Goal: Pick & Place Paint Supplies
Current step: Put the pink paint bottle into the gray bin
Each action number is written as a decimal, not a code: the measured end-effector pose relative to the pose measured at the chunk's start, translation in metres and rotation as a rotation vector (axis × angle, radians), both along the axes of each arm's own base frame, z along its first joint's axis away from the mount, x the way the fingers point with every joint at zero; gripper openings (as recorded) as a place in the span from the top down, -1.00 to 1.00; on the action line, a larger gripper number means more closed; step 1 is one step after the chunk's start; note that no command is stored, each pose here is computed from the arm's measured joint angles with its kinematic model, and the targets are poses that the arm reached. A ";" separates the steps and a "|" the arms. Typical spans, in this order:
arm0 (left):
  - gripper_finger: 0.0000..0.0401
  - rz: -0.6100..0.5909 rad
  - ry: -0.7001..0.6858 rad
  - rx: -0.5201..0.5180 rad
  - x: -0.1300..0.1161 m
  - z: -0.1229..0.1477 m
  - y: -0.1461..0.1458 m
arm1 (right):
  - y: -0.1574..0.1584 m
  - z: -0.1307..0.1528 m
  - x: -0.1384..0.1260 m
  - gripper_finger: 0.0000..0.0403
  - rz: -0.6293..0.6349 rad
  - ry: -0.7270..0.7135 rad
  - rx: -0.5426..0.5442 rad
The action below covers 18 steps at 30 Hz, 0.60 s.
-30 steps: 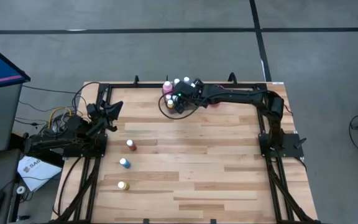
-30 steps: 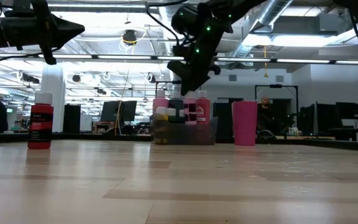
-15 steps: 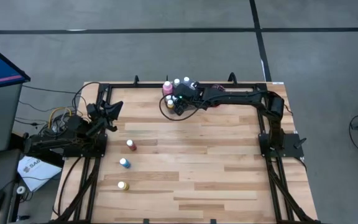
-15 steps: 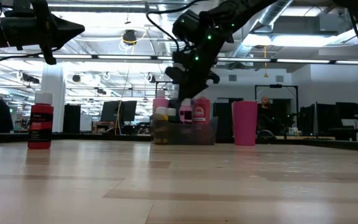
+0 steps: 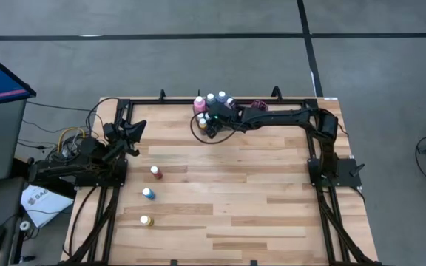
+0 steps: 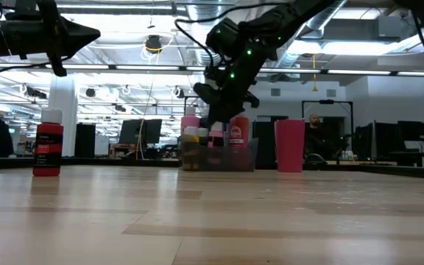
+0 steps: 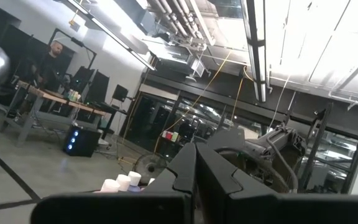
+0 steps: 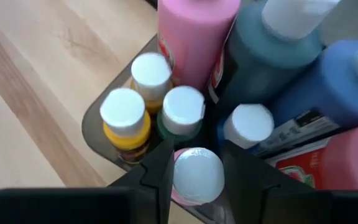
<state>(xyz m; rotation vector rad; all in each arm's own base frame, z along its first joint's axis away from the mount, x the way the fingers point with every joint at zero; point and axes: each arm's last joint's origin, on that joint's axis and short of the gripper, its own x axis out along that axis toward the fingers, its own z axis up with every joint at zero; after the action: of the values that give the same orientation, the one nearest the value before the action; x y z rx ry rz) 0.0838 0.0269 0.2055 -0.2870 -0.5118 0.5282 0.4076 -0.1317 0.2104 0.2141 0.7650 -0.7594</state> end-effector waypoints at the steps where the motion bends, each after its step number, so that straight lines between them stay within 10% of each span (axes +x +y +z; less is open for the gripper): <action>1: 0.99 0.000 0.001 0.000 0.000 0.000 0.000 | -0.001 -0.003 -0.001 0.46 0.002 -0.004 0.006; 18: 0.99 0.000 0.000 0.000 0.000 0.000 0.000 | -0.002 -0.005 0.000 0.39 0.003 -0.040 0.024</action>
<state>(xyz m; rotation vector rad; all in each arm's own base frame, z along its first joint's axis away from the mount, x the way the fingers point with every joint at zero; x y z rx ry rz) 0.0839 0.0268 0.2055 -0.2869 -0.5114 0.5280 0.4075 -0.1334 0.2052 0.2495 0.7366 -0.7410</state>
